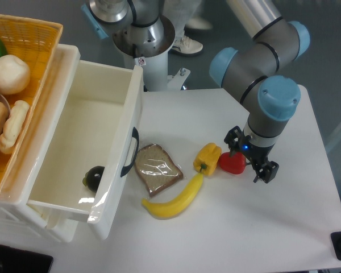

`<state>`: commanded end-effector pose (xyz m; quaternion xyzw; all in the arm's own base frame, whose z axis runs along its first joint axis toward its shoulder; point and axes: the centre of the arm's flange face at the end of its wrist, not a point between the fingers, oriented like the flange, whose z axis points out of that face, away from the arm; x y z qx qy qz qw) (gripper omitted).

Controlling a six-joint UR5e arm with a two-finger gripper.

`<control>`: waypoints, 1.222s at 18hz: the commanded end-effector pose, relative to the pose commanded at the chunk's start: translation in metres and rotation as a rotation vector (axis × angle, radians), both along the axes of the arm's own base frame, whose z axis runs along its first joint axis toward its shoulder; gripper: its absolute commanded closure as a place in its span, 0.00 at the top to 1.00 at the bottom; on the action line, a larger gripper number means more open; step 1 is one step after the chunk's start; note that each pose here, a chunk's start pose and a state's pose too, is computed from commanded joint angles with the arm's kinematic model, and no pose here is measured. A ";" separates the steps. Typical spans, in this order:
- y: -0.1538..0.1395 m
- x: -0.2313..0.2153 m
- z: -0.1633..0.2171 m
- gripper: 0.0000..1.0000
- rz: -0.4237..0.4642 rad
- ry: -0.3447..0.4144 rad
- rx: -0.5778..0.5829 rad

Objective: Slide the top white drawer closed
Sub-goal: 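Raise the gripper and move it toward the open white drawer's front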

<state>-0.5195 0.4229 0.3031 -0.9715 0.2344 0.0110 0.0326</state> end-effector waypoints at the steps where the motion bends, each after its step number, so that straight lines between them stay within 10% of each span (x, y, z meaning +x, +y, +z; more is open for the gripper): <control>1: 0.000 0.000 0.000 1.00 0.002 0.000 0.000; 13: -0.018 0.056 -0.011 1.00 0.125 -0.048 -0.016; 19: 0.006 0.085 0.021 1.00 0.336 -0.072 0.070; 22: 0.015 0.093 0.028 0.83 0.420 -0.102 0.108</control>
